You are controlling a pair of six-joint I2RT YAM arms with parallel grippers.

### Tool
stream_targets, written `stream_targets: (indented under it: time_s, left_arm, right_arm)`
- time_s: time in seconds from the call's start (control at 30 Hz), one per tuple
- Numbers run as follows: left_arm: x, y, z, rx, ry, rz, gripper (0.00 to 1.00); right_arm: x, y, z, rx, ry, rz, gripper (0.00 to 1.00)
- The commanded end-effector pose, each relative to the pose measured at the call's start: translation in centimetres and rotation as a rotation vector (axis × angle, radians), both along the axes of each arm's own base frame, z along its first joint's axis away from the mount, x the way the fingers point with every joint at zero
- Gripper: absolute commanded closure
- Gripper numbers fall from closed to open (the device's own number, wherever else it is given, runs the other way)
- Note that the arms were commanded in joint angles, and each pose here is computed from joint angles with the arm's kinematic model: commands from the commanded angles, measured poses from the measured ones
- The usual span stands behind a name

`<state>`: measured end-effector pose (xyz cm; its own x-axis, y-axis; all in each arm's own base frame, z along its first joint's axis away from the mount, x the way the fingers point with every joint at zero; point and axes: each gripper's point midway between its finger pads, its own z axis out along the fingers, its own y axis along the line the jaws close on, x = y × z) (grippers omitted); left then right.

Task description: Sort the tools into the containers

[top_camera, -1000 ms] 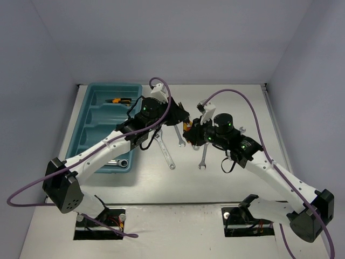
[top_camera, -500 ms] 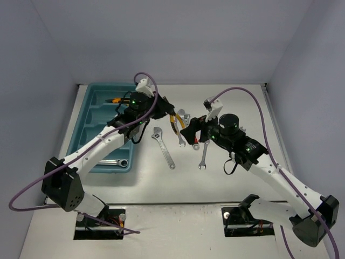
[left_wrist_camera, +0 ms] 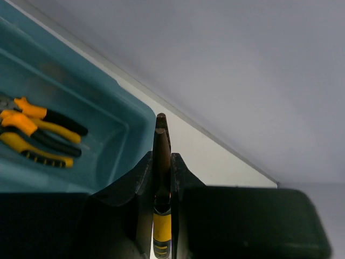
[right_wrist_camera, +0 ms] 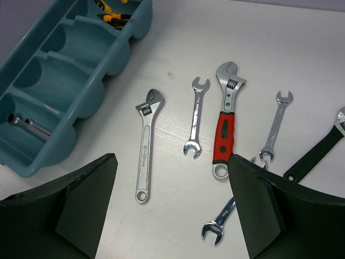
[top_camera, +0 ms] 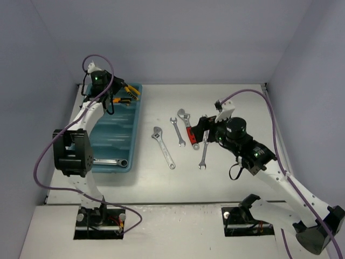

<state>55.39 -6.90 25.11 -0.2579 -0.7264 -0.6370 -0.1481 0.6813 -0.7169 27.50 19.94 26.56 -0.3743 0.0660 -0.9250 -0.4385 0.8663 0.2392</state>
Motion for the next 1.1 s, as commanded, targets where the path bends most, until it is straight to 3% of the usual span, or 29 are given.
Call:
stream_targets:
  time_s: [0.0, 0.17, 0.37, 0.43, 0.57, 0.67, 0.73, 0.9, 1.07]
  left_arm:
    - [5.7, 1.8, 2.6, -0.139, -0.138, 0.034, 1.0]
    - [8.8, 5.1, 1.9, -0.125, -0.163, 0.113, 1.0]
    - [9.5, 7.0, -0.6, -0.13, -0.123, 0.173, 0.96]
    - [9.4, 7.3, -1.7, -0.126, -0.103, 0.178, 0.84]
    - [9.2, 7.4, -2.5, -0.104, -0.087, 0.168, 0.45]
    - [8.5, 7.4, -2.2, -0.075, -0.07, 0.16, 0.29]
    - [7.9, 7.3, -0.9, -0.038, -0.06, 0.137, 0.23]
    - [4.6, 6.8, 3.0, 0.083, -0.032, 0.086, 0.21]
    - [-0.7, 5.8, 5.8, 0.319, 0.053, 0.047, 0.21]
  right_arm:
    - [0.6, -0.6, 1.3, 0.023, -0.044, -0.039, 0.19]
    - [0.2, -0.7, 0.3, 0.008, -0.013, -0.034, 0.19]
    - [0.4, -1.4, -0.2, -0.015, -0.001, -0.065, 0.19]
    - [0.5, -1.6, -0.1, -0.019, -0.006, -0.073, 0.19]
    - [0.7, -1.9, -0.5, -0.037, -0.001, -0.087, 0.19]
    - [1.0, -2.1, -0.5, -0.044, 0.001, -0.106, 0.19]
    - [1.2, -2.6, -0.6, -0.05, 0.002, -0.134, 0.19]
    - [2.1, -5.1, -1.7, -0.082, 0.044, -0.274, 0.2]
    - [3.0, -7.2, -4.2, -0.09, 0.146, -0.363, 0.21]
